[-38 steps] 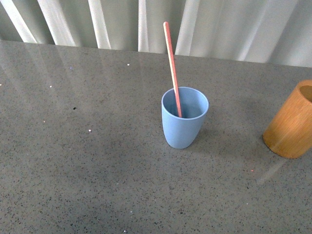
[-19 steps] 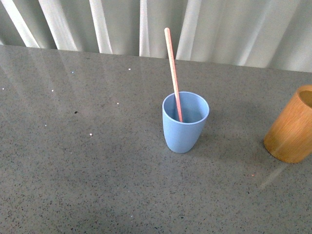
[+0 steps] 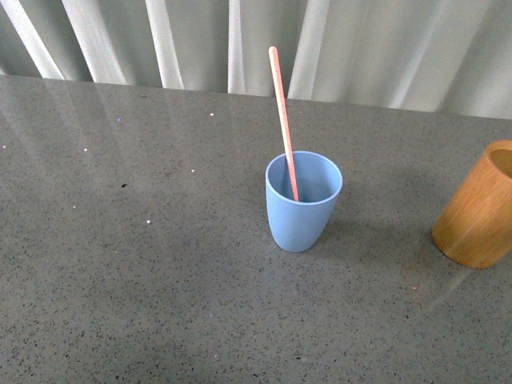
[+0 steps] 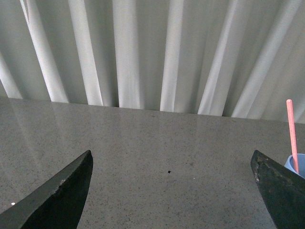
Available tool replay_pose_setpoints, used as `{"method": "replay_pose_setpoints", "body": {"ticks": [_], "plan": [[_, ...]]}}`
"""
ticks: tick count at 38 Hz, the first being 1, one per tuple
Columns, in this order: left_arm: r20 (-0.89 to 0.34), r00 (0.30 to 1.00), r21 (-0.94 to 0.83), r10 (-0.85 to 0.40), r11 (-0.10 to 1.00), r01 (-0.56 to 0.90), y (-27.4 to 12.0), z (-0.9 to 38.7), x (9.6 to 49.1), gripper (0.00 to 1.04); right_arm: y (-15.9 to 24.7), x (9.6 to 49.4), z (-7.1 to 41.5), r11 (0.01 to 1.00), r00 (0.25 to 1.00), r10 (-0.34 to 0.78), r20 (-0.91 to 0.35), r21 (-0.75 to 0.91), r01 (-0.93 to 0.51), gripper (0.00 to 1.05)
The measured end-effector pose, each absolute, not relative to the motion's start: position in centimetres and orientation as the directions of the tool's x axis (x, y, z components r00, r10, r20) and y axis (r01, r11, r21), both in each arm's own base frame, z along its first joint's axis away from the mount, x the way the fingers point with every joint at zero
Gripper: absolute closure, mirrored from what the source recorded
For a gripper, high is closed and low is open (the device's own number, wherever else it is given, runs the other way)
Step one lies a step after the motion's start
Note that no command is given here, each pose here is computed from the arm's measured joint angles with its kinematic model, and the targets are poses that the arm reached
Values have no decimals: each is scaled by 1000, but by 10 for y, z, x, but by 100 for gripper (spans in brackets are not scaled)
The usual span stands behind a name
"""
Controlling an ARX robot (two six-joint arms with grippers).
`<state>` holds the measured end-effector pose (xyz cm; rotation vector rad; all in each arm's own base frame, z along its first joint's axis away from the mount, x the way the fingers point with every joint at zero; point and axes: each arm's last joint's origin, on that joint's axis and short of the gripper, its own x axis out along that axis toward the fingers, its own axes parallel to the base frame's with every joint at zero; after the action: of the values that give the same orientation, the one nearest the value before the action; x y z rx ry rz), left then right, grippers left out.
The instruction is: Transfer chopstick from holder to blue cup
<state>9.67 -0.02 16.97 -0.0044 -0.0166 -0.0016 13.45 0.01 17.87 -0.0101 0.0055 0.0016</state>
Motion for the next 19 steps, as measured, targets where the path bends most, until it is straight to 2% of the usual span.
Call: {"method": "replay_pose_setpoints", "body": {"ticks": [19], "plan": [[17,1000,-4,-2,1000,2,0,170,97,7,0,118,175,1000,1000,1,29,-10,-1,104]]}}
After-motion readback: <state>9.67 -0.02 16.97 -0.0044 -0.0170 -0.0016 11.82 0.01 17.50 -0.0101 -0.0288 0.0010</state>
